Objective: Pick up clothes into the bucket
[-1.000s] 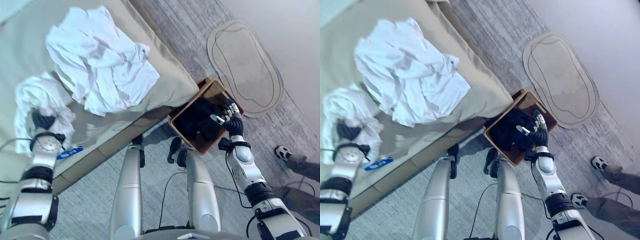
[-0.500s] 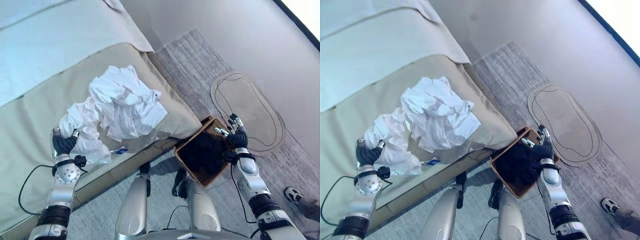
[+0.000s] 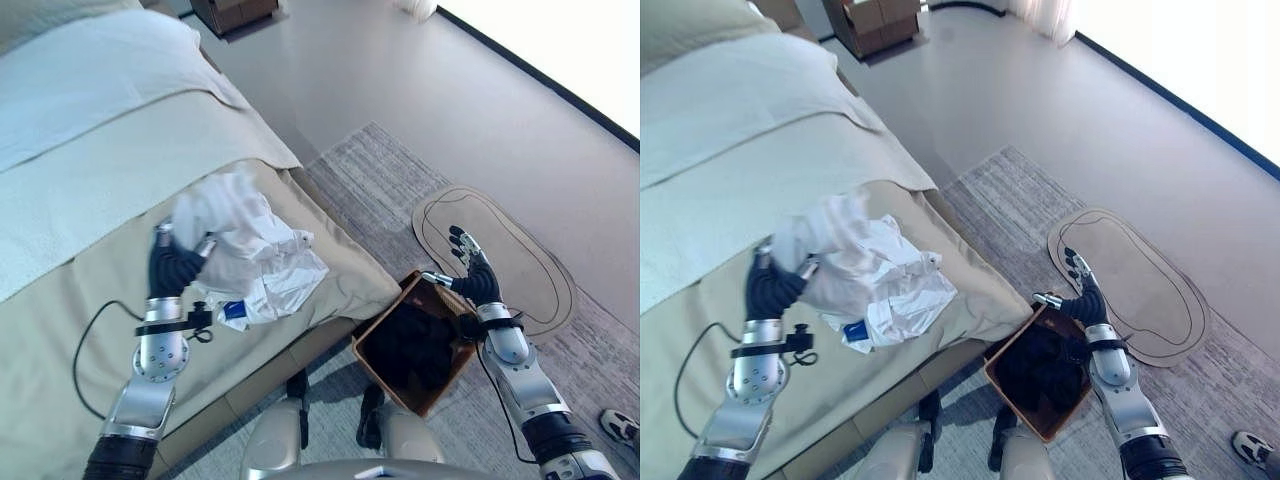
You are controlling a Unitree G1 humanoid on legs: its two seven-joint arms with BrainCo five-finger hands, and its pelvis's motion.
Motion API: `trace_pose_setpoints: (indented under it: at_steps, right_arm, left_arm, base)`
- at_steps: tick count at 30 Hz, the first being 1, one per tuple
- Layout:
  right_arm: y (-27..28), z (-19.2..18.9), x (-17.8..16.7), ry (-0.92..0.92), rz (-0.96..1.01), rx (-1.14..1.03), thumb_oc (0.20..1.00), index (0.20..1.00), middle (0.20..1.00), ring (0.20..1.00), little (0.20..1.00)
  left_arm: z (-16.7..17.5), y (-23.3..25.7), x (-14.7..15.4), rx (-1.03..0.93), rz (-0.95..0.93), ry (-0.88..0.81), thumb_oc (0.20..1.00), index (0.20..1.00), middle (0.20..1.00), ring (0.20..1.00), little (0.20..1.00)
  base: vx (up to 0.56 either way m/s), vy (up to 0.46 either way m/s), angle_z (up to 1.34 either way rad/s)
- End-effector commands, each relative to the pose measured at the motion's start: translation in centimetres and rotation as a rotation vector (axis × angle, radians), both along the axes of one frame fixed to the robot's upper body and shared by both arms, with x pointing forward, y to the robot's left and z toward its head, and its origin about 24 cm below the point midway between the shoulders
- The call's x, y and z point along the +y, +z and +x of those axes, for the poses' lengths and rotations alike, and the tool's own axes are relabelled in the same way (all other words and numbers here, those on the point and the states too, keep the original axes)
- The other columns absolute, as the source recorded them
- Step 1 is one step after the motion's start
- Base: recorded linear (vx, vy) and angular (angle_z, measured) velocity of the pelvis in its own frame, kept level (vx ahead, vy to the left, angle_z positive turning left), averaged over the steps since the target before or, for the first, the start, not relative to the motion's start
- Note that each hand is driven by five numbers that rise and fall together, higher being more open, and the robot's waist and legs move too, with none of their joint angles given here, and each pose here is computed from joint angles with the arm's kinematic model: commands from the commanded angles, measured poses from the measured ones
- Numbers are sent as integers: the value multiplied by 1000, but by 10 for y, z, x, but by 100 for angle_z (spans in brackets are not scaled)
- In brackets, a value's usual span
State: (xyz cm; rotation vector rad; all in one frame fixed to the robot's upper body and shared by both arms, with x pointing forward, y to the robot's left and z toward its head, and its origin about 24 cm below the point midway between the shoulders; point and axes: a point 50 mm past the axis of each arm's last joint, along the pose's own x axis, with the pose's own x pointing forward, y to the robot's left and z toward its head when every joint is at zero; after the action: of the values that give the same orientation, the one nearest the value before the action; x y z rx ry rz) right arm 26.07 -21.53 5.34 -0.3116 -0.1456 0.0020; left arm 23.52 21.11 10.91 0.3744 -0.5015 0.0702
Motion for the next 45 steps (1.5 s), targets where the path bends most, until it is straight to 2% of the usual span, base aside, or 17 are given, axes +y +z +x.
trace_pose_setpoints:
  at_steps: [1, 5, 11, 12, 16, 22, 29, 34, 39, 40, 41, 42, 45]
  right_arm:
    - [30, 6, 21, 125, -31, -165, 1000, 1000, 1000, 1000, 1000]
    - [56, 7, 34, 188, -179, -291, 1000, 1000, 1000, 1000, 1000]
    - [59, 9, 45, 239, -214, -302, 1000, 1000, 1000, 1000, 1000]
    - [60, 10, 52, 274, -187, -302, 1000, 1000, 1000, 1000, 1000]
    - [58, 13, 70, 380, -74, -267, 1000, 1000, 1000, 1000, 1000]
    - [59, 8, 93, 533, -43, -244, 1000, 1000, 1000, 1000, 1000]
    - [60, 4, 107, 630, -41, -235, 1000, 1000, 1000, 1000, 1000]
    - [58, 1, 119, 698, 53, -204, 1000, 1000, 1000, 1000, 1000]
    - [52, -3, 121, 724, 140, -161, 1000, 1000, 1000, 1000, 1000]
    - [52, -3, 121, 724, 140, -161, 746, 746, 746, 746, 746]
    - [50, -4, 121, 728, 148, -151, 438, 438, 438, 438, 438]
    - [47, -4, 121, 734, 182, -129, 200, 200, 200, 200, 200]
    - [40, -4, 123, 751, 248, -83, 200, 200, 200, 200, 200]
  left_arm:
    - [-2, 24, -7, -93, 16, -163, 200, 200, 200, 200, 200]
    - [1, 31, -30, -87, 40, -340, 200, 200, 200, 200, 200]
    - [-1, 40, -48, -98, 4, -492, 200, 200, 200, 200, 200]
    - [-1, 44, -56, -98, -18, -550, 200, 200, 200, 200, 200]
    - [0, 48, -67, -108, -37, -608, 200, 200, 200, 200, 200]
    - [-1, 51, -77, -97, -29, -697, 200, 200, 200, 200, 200]
    - [-2, 50, -84, -51, -51, -808, 200, 200, 200, 200, 200]
    - [-1, 47, -92, 10, -79, -917, 200, 200, 200, 200, 200]
    - [-3, 45, -92, 24, -101, -942, 200, 200, 200, 200, 200]
    - [-3, 45, -92, 24, -101, -943, 200, 200, 200, 200, 200]
    - [-3, 45, -92, 28, -107, -945, 200, 200, 200, 200, 200]
    - [-4, 45, -93, 27, -116, -954, 200, 200, 200, 200, 200]
    - [-5, 44, -94, 26, -124, -961, 200, 200, 200, 200, 200]
  base:
    - [59, -18, -6]
    - [85, -28, -17]
    - [53, -28, -15]
    - [31, -28, -2]
    - [8, -7, 0]
    - [10, -9, -8]
    - [2, -6, -3]
    - [0, 0, 0]
    - [-2, -1, -5]
    - [0, 0, 0]
    - [6, -3, -4]
    - [6, -3, -3]
    - [0, 0, 0]
